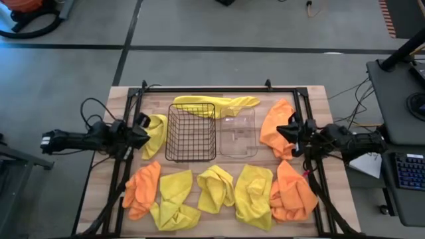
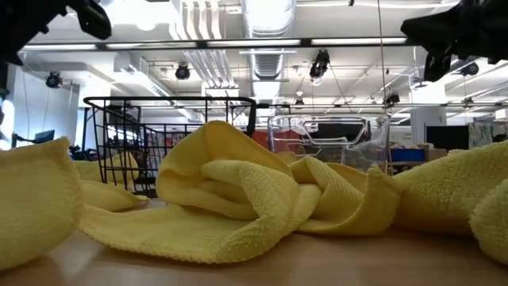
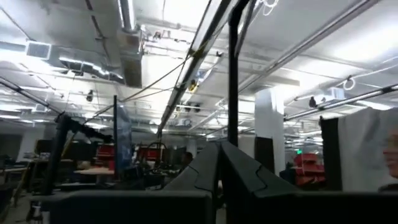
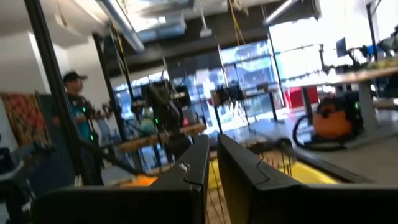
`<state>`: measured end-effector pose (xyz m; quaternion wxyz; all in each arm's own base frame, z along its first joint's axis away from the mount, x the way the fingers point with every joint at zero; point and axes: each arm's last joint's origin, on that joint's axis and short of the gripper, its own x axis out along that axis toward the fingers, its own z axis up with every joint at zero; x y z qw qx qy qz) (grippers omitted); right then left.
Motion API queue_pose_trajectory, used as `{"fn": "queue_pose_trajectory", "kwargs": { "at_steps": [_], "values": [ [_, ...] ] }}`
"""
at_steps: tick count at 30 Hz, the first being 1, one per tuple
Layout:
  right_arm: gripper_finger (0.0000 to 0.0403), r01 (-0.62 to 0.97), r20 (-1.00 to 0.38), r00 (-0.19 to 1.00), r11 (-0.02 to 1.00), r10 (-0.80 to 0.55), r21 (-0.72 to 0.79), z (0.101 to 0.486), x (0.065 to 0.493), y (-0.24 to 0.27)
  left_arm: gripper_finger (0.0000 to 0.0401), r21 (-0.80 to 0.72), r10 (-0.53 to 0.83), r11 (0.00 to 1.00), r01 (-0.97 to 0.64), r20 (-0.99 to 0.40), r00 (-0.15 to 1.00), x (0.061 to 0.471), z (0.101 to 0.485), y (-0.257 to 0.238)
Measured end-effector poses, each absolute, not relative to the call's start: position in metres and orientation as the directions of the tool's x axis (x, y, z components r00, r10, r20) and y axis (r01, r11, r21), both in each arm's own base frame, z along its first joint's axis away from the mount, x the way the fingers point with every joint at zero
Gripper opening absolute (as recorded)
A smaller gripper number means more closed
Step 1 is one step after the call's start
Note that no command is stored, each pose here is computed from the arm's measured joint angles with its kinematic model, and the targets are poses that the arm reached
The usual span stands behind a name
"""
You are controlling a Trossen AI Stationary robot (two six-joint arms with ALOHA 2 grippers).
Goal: Sort microfiber towel by color & place in baskets
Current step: Put the orange microfiber towel into the wire basket
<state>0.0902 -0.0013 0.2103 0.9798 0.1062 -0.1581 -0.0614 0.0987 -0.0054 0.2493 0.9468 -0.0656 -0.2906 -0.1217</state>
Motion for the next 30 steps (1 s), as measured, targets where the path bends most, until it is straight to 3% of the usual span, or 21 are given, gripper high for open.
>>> {"fn": "queue_pose_trajectory", "kwargs": {
  "at_steps": [3,5,9,14,18,24,30],
  "values": [
    [0.0028,0.078,0.313,0.937,0.967,-0.154,0.242,0.212,0.09,-0.001,0.0,-0.146,-0.086,0.971,0.191,0.533,0.842,0.108,0.26,-0.002],
    [0.0028,0.082,0.31,0.938,0.968,-0.155,0.235,0.212,0.09,-0.001,0.0,-0.317,0.017,0.939,0.137,0.44,0.898,0.115,0.266,0.001],
    [0.0028,0.132,0.303,0.927,0.948,-0.222,0.29,0.211,0.09,-0.003,0.0,-0.537,0.158,0.831,-0.144,-0.021,0.987,0.125,0.278,0.005],
    [0.0028,0.233,0.206,0.929,0.918,-0.308,0.32,0.202,0.092,-0.006,0.0,-0.511,0.231,0.693,-0.509,-0.511,0.828,0.109,0.298,0.006],
    [0.0028,0.249,0.14,0.939,0.904,-0.313,0.348,0.196,0.094,-0.006,0.0,-0.448,0.12,0.601,-0.662,-0.768,0.629,0.091,0.305,0.002],
    [0.0028,0.255,0.119,0.942,0.901,-0.313,0.351,0.194,0.094,-0.006,0.0,-0.538,-0.102,0.543,-0.644,-0.804,0.586,0.092,0.309,-0.008],
    [0.0028,0.252,0.119,0.943,0.902,-0.31,0.351,0.194,0.094,-0.006,0.0,-0.503,-0.175,0.462,-0.731,-0.859,0.48,0.106,0.288,-0.025]
  ]
}}
